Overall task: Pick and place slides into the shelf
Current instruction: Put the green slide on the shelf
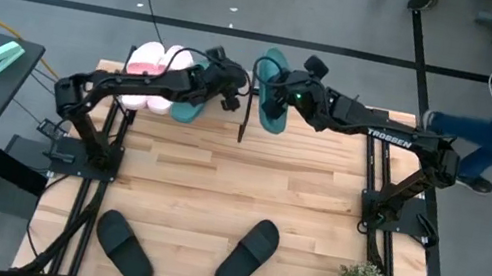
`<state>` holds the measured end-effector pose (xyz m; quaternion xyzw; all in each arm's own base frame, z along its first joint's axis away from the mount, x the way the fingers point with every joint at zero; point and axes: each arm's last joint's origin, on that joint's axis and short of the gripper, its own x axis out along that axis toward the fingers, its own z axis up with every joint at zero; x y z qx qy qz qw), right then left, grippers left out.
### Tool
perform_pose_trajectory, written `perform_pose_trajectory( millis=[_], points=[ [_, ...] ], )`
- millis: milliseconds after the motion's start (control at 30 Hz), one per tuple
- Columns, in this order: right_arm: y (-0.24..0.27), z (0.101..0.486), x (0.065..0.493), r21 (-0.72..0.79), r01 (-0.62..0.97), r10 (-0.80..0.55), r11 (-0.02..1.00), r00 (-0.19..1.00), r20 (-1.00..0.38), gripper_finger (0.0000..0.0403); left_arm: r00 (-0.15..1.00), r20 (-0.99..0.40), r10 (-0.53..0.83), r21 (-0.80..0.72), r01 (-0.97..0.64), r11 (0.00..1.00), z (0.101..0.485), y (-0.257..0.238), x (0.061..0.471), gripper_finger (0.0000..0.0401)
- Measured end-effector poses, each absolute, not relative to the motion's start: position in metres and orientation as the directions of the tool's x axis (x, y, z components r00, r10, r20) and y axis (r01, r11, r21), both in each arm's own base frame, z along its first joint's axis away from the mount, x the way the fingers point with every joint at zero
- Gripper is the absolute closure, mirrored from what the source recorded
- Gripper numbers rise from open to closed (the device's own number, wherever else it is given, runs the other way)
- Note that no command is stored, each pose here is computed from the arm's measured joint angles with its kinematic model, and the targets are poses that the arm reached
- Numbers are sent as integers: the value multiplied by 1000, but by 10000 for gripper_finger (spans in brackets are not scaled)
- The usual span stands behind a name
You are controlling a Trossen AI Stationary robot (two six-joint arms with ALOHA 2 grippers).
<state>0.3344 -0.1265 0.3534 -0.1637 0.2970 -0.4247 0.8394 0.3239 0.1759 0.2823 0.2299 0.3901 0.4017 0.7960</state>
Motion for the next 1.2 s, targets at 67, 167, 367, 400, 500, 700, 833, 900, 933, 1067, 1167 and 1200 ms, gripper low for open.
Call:
perform_pose_trajectory(
  millis=[67, 167, 367, 400, 500, 700, 833, 900, 933, 1067, 1167, 1200],
  points=[
    [-126, 353, 335, -521, 608, -801, 599, 476, -364, 393, 360, -394, 846, 710, -465, 528, 296, 171, 318, 197],
    [-125, 352, 337, -487, 560, -741, 670, 546, -391, 393, 313, -311, 897, 772, -468, 431, 324, 162, 302, 205],
    [-117, 351, 347, -295, 470, -554, 832, 725, -409, 393, 321, -162, 933, 767, -554, 324, 384, 142, 256, 207],
    [-116, 351, 350, -282, 458, -537, 843, 742, -402, 393, 327, -134, 936, 750, -584, 311, 394, 138, 247, 207],
    [-113, 348, 366, -242, 437, -497, 866, 804, -325, 393, 361, -47, 931, 687, -666, 293, 419, 127, 225, 208],
    [-108, 327, 399, -259, 517, -572, 816, 790, -223, 393, 386, 39, 922, 565, -769, 298, 443, 115, 194, 216],
    [-120, 306, 413, -279, 607, -663, 744, 723, -193, 393, 387, 53, 921, 554, -778, 295, 447, 112, 187, 221],
    [-128, 296, 418, -289, 646, -703, 707, 687, -185, 393, 387, 48, 921, 558, -775, 297, 446, 112, 187, 224],
    [-132, 291, 420, -305, 661, -723, 686, 666, -183, 393, 388, 37, 921, 567, -767, 300, 445, 112, 187, 225],
    [-146, 268, 425, -362, 683, -770, 634, 600, -216, 393, 389, -7, 921, 602, -734, 314, 439, 113, 189, 223],
    [-157, 251, 429, -377, 697, -791, 610, 568, -229, 393, 388, -22, 921, 612, -724, 319, 437, 113, 189, 225],
    [-160, 246, 430, -384, 699, -796, 603, 559, -233, 393, 389, -21, 921, 611, -724, 319, 438, 113, 189, 226]
  ],
)
